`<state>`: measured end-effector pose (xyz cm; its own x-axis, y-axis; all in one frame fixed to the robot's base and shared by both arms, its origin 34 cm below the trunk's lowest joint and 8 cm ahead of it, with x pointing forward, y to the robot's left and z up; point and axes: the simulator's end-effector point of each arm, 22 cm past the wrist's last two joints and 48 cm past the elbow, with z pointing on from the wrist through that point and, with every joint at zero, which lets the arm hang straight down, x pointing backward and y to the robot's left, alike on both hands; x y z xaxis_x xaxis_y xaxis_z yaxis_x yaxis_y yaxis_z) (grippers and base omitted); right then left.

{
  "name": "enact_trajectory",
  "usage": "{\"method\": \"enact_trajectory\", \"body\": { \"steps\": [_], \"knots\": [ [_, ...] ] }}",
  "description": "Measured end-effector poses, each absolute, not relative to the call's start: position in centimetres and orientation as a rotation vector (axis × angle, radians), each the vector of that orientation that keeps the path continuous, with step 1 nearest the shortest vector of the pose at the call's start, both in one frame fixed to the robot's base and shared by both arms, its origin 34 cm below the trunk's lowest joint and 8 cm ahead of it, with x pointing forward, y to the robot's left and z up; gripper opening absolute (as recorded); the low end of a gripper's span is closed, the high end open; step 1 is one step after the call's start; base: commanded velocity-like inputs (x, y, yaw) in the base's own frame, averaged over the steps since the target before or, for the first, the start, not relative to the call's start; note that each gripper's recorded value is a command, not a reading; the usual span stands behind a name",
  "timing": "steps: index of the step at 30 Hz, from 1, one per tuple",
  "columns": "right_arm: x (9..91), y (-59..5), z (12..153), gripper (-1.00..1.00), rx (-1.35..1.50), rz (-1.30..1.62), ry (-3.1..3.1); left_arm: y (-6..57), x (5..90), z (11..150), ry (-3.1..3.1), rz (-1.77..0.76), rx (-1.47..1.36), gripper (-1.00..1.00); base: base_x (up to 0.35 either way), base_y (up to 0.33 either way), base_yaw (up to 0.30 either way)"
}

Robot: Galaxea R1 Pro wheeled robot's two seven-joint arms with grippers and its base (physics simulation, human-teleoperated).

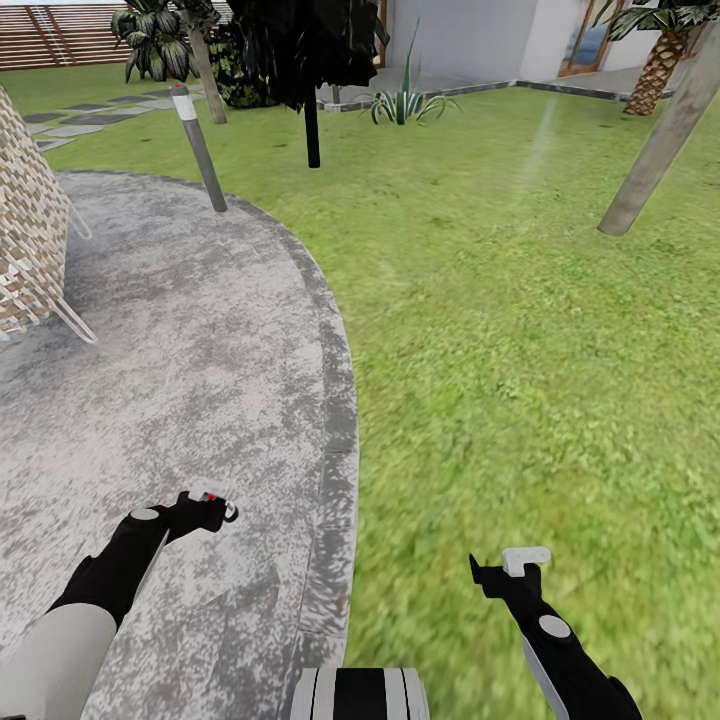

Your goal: In the garden, pick up the pesticide atomizer on the floor and spray pesticide onto both trees until each tree trunk is fully covered.

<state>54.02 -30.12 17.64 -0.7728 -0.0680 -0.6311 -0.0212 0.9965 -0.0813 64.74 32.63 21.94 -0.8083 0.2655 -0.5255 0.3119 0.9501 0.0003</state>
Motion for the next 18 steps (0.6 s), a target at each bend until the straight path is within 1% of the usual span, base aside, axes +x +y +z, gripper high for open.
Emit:
{"method": "enact_trajectory", "body": {
  "steps": [3,18],
  "knots": [
    [54.2,-30.1,17.9,1.00,-0.062,-0.090,2.448,32.5,64.0,21.7,2.568,-0.124,0.421,-1.00,0.000,0.000,0.000],
    [56.1,-30.0,20.9,1.00,-0.057,-0.090,2.387,32.7,65.6,25.4,2.509,-0.110,0.411,-1.00,0.000,0.000,0.000]
  ]
}}
